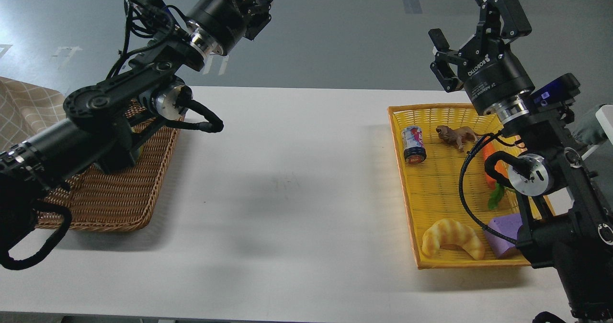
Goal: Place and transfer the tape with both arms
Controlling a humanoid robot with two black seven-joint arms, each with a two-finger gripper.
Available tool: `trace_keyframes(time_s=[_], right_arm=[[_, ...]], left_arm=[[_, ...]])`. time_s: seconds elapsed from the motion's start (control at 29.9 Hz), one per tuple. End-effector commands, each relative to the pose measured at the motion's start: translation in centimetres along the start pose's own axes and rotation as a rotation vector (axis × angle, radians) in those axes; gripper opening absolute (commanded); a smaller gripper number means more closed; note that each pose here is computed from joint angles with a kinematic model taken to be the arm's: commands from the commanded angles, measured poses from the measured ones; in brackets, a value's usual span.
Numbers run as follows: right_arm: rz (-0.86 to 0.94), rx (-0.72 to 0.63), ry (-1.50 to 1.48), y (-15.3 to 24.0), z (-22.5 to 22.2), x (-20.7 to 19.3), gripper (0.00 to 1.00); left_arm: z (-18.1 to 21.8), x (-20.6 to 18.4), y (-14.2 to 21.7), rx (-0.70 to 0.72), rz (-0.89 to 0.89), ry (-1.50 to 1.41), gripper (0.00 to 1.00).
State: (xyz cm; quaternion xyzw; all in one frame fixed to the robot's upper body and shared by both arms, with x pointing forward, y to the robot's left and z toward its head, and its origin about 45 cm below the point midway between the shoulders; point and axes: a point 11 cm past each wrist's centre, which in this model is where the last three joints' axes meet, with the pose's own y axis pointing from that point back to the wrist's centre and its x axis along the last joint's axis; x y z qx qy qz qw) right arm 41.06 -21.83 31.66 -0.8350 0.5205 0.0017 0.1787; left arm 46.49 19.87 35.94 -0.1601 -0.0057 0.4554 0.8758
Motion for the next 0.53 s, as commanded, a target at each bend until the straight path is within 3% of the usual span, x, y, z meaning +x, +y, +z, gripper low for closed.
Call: trace_keyframes(time_s=[0.0,0.2,0.37,0.5], right_arm=[[-0.019,0.008,0.015,-0.5,-0.4,-0.5,0.99],[-0.116,0.033,0.09,-3.0,-2.3,-2.9,0.99],[-0.131,0.042,0.085,-3.2,-2.4,-3.7,0.99],[-0.14,0.051,0.073,-3.3,-2.5,-4.1,0.99]], left_arm=[[-0.7,0.4,1.1,0.048,-0.038,0.056,0.98],[-0.5,0.8,2.4,-0.009,-0.001,0.128,0.98],[-3.3,-0.9,5.3,-0.007,0.0,0.224,0.98],[-2.5,0.1,5.7,-0.044,0.029,0.228,0.98]])
